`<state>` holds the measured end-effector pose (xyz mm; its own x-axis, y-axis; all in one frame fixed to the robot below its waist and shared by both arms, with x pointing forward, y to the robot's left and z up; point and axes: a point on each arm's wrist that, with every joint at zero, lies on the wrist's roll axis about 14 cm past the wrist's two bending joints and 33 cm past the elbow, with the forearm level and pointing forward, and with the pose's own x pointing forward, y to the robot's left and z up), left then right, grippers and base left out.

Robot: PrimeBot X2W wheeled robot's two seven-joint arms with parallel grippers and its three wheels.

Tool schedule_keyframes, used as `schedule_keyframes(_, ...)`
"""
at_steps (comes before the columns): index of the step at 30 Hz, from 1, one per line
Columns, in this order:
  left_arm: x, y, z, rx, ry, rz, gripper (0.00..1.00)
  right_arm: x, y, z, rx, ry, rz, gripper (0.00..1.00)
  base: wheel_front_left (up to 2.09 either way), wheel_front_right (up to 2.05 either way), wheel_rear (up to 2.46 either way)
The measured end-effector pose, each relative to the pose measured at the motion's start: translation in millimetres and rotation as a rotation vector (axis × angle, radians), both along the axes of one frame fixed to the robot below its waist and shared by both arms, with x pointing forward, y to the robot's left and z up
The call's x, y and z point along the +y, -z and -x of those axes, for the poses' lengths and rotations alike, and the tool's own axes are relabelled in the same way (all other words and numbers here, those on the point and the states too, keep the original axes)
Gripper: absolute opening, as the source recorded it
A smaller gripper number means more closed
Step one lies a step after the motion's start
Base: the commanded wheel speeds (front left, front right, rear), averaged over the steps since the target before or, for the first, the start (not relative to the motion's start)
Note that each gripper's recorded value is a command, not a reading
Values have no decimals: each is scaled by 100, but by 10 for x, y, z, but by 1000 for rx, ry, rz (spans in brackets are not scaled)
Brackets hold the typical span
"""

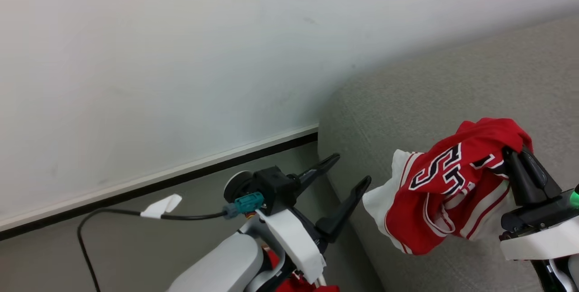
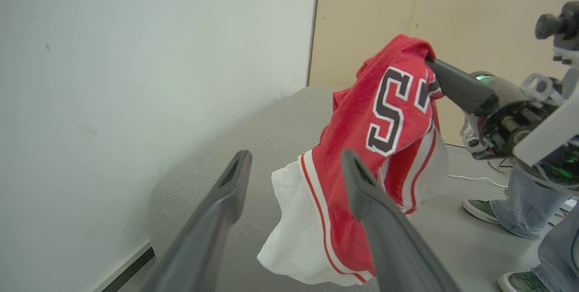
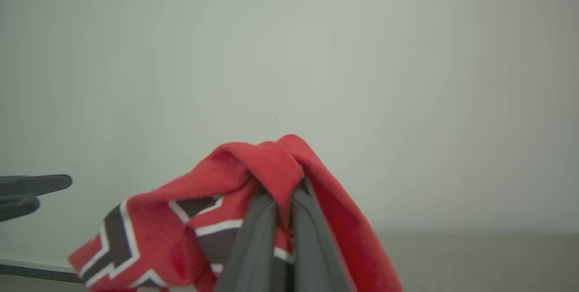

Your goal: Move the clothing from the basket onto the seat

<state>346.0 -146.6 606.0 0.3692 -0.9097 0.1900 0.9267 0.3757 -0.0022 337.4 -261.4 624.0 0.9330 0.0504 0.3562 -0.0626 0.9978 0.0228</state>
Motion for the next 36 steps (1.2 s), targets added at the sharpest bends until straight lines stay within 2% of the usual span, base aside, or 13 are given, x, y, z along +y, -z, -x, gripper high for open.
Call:
schedule_keyframes(10, -353, 97, 74, 2, 99, -5, 100, -387, 34, 317, 6, 144, -17, 0, 0, 0, 0)
schedule_keyframes(21, -481, 191, 98, 46, 144, -9, 100, -538, 75, 395, 22, 203, -18, 0, 0, 0, 0)
schedule_keyframes(27, -455, 223, -11, 60, 141, -4, 100, -623, 81, 189, 38, 217, -16, 0, 0, 0, 0)
schedule_keyframes(36, -336, 443, -380, 93, 127, -22, 100, -781, -57, -484, 30, 224, -4, 0, 0, 0, 0)
